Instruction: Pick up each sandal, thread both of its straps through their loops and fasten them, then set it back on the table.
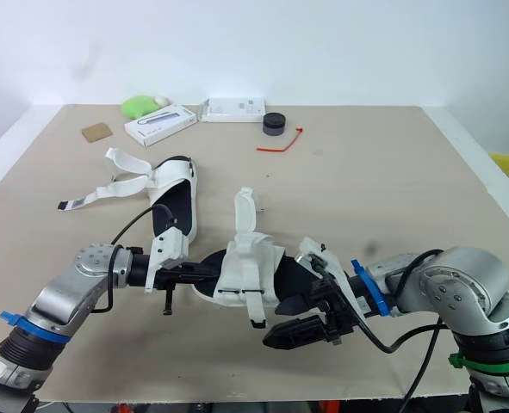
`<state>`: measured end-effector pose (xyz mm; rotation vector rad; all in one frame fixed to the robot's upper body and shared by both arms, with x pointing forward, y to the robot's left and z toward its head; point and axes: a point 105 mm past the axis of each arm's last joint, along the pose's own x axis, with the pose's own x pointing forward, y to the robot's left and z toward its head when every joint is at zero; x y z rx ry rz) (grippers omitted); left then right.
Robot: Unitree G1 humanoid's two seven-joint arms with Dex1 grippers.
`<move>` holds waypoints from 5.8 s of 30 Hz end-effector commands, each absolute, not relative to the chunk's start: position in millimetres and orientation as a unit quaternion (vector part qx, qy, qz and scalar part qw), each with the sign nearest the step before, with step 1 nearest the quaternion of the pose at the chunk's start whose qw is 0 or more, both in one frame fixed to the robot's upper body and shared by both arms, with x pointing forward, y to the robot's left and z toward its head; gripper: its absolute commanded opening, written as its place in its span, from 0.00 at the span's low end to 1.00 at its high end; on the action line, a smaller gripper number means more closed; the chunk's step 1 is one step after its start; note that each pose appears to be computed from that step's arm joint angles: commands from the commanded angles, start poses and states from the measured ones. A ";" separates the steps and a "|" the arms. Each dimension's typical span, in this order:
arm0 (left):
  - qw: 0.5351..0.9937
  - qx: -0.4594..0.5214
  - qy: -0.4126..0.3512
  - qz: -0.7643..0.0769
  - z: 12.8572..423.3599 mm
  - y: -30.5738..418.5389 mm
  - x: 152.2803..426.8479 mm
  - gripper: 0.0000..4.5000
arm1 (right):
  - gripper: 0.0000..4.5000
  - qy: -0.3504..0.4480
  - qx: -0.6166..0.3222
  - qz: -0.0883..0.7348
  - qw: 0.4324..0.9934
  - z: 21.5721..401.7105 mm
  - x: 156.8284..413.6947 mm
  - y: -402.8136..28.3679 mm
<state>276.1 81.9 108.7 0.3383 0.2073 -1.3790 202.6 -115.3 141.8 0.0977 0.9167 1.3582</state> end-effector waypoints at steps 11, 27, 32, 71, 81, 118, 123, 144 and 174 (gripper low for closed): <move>0.763 0.154 0.093 -0.621 110.4 81.8 277.3 0.00 | 0.98 0.358 0.054 0.601 0.713 153.6 232.1 -92.9; 0.767 0.162 0.093 -0.614 109.0 83.8 283.3 0.00 | 0.35 0.397 0.035 0.591 0.701 142.7 231.5 -98.1; 0.766 0.164 0.093 -0.615 108.9 83.9 283.1 0.00 | 0.01 0.417 0.033 0.590 0.690 135.0 224.7 -103.1; 0.761 0.165 0.097 -0.620 101.8 80.7 278.9 0.00 | 0.48 0.470 0.029 0.658 0.587 134.5 174.0 -126.8; 0.758 0.165 0.097 -0.623 101.5 79.8 279.7 0.00 | 0.99 0.231 -0.171 0.675 0.680 148.3 222.1 -144.7; 0.764 0.162 0.100 -0.616 101.5 82.7 281.9 0.00 | 0.79 -0.363 -0.544 0.659 0.371 145.9 210.4 -93.4; 0.764 0.161 0.100 -0.617 101.1 82.1 281.0 0.00 | 0.26 -0.331 -0.550 0.669 0.374 133.8 212.7 -99.9; 0.763 0.156 0.104 -0.619 98.5 81.0 279.4 0.00 | 0.68 -0.333 -0.598 0.633 0.362 125.9 223.9 -129.5; 0.768 0.156 0.106 -0.612 98.6 83.5 282.7 0.00 | 0.01 -0.364 -0.516 0.640 0.437 147.6 226.0 -85.3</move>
